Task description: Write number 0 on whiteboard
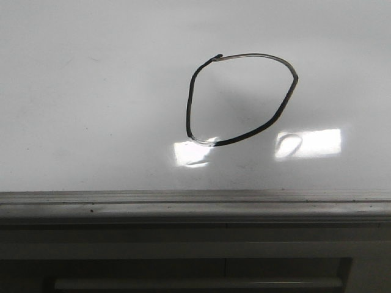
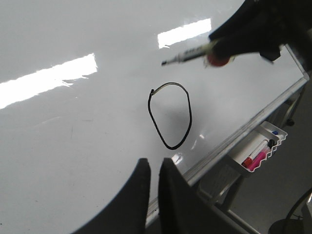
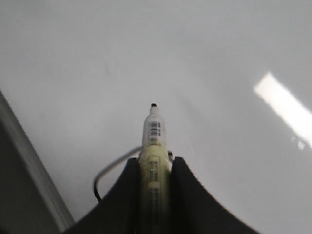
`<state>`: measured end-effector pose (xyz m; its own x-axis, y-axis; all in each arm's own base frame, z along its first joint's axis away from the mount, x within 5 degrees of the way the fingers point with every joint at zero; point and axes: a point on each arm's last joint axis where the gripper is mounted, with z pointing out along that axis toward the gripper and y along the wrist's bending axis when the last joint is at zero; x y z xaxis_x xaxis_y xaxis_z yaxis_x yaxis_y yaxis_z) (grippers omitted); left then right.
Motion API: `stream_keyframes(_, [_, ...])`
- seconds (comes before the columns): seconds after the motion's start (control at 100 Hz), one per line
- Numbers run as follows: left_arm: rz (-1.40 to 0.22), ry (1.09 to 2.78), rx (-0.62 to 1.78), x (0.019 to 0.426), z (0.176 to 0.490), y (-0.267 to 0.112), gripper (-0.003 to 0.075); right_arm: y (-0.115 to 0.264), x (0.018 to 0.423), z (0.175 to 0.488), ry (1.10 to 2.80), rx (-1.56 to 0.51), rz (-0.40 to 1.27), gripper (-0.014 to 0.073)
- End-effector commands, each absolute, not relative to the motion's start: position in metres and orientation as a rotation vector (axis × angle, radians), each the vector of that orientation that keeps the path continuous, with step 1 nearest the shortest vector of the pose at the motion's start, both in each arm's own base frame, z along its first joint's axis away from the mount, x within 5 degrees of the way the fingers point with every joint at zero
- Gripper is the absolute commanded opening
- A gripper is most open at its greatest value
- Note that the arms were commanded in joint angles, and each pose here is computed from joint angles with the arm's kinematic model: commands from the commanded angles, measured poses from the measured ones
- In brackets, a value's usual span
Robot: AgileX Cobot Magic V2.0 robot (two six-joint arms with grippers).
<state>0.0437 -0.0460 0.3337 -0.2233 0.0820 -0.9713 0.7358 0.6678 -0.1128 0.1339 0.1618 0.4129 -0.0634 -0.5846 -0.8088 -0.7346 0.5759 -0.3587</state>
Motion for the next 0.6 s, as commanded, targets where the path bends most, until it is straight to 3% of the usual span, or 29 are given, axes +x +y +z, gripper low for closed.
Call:
stream_keyframes(0.0, [-0.730,1.618,0.706,0.043,0.351,-0.053,0.0209,0.152,0.110,0.449,1.568,-1.052,0.292,-0.0055])
stream_keyframes(0.08, [-0.710,1.604,0.794,0.045,0.357,-0.062,0.0432,0.153,0.099,0.450,1.557,-1.091,0.344,-0.0055])
stream_keyframes(0.15, [-0.665,1.592,0.890,0.049,0.364,-0.072,0.0518,0.160,0.096,0.443,1.582,-1.144,0.349,-0.0055])
stream_keyframes(0.4, [-0.527,1.690,1.242,0.064,0.385,-0.108,0.0391,0.205,0.087,0.411,1.636,-1.337,0.379,-0.0055])
stream_keyframes(0.59, [-0.490,1.722,1.441,0.071,0.389,-0.127,0.0375,0.230,0.076,0.400,1.594,-1.425,0.416,-0.0055])
